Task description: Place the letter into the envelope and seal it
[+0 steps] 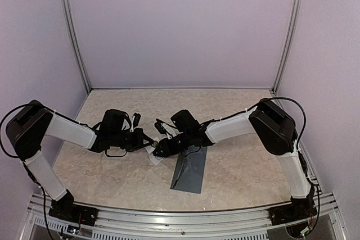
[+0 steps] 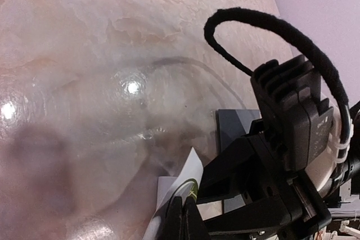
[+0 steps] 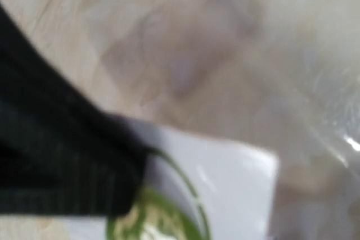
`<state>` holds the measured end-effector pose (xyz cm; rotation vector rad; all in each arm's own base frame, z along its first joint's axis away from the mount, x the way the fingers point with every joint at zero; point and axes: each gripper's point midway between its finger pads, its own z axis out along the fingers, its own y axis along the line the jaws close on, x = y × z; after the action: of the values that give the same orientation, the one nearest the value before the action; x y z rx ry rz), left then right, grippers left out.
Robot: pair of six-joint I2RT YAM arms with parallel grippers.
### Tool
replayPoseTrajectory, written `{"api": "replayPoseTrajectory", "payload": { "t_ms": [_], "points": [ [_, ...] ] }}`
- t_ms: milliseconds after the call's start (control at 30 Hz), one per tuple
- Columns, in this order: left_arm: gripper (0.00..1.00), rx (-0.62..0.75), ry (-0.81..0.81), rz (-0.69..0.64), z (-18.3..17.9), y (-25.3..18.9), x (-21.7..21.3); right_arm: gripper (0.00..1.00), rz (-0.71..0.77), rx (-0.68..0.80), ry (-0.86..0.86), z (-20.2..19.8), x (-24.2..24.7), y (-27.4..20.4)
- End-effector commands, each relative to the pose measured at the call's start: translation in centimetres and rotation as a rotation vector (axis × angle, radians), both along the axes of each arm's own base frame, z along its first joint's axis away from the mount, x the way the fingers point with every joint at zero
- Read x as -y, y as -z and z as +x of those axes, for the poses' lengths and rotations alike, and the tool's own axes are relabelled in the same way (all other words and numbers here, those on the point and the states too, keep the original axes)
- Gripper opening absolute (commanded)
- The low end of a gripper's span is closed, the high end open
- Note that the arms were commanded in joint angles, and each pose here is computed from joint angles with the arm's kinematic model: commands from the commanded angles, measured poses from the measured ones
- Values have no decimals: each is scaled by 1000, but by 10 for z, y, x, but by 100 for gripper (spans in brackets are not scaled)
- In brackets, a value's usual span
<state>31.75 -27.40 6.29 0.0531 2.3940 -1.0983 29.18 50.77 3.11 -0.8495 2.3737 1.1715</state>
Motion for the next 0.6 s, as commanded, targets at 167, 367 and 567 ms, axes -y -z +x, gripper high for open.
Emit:
{"api": "replayPoseTrajectory", "payload": {
  "t_ms": [167, 367, 567],
  "points": [
    [0, 0, 57, -79, -13, -12, 12, 28, -154, -83, 62, 0, 27, 53],
    [0, -2, 69, -93, -15, -14, 14, 28, -156, -87, 65, 1, 28, 54],
    [0, 46, 42, -102, -9, -29, 7, 28, -138, -77, 48, 0, 27, 47]
  ]
}}
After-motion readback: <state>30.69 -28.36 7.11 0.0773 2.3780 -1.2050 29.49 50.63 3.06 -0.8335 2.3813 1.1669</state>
